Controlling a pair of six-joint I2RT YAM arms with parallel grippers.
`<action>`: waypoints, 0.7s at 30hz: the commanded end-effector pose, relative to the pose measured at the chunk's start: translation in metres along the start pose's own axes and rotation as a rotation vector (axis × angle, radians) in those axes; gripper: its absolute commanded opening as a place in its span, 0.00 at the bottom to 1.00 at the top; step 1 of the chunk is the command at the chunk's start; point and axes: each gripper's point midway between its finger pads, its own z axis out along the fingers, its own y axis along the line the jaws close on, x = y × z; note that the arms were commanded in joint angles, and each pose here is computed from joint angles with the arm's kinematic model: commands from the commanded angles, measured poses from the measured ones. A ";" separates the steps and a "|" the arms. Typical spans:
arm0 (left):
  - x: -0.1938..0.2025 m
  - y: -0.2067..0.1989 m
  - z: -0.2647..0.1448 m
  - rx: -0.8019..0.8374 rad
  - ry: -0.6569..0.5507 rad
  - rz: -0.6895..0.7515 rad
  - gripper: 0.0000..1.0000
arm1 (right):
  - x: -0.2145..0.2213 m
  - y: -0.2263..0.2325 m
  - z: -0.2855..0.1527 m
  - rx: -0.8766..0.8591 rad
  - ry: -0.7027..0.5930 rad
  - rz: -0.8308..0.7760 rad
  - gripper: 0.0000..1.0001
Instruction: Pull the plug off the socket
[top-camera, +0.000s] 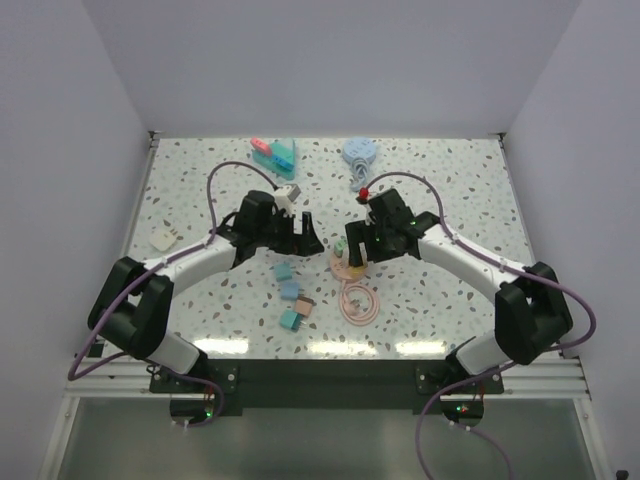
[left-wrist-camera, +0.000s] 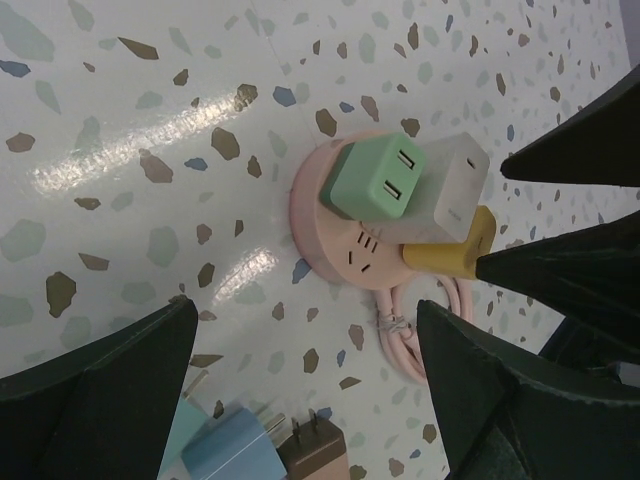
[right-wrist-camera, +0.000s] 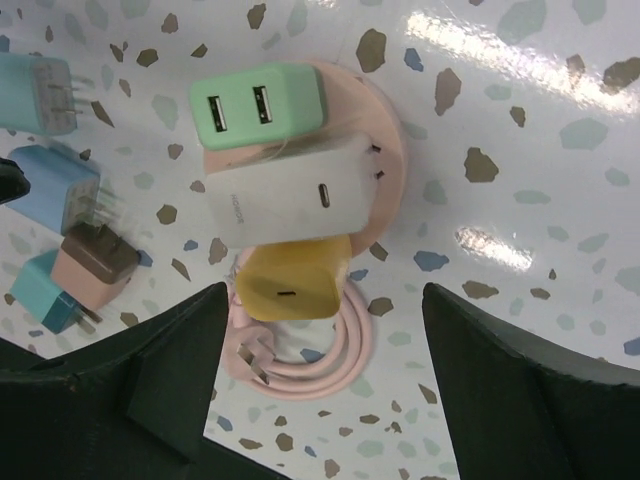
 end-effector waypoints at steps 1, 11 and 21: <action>-0.019 -0.018 -0.006 0.059 -0.083 -0.003 0.96 | -0.007 0.009 0.017 -0.014 -0.038 -0.081 0.81; -0.020 -0.020 -0.004 0.079 -0.099 -0.019 0.97 | 0.011 0.014 0.045 0.030 0.006 -0.174 0.55; -0.006 -0.020 0.009 0.133 -0.056 -0.028 0.96 | -0.039 0.026 -0.005 0.050 -0.135 -0.090 0.00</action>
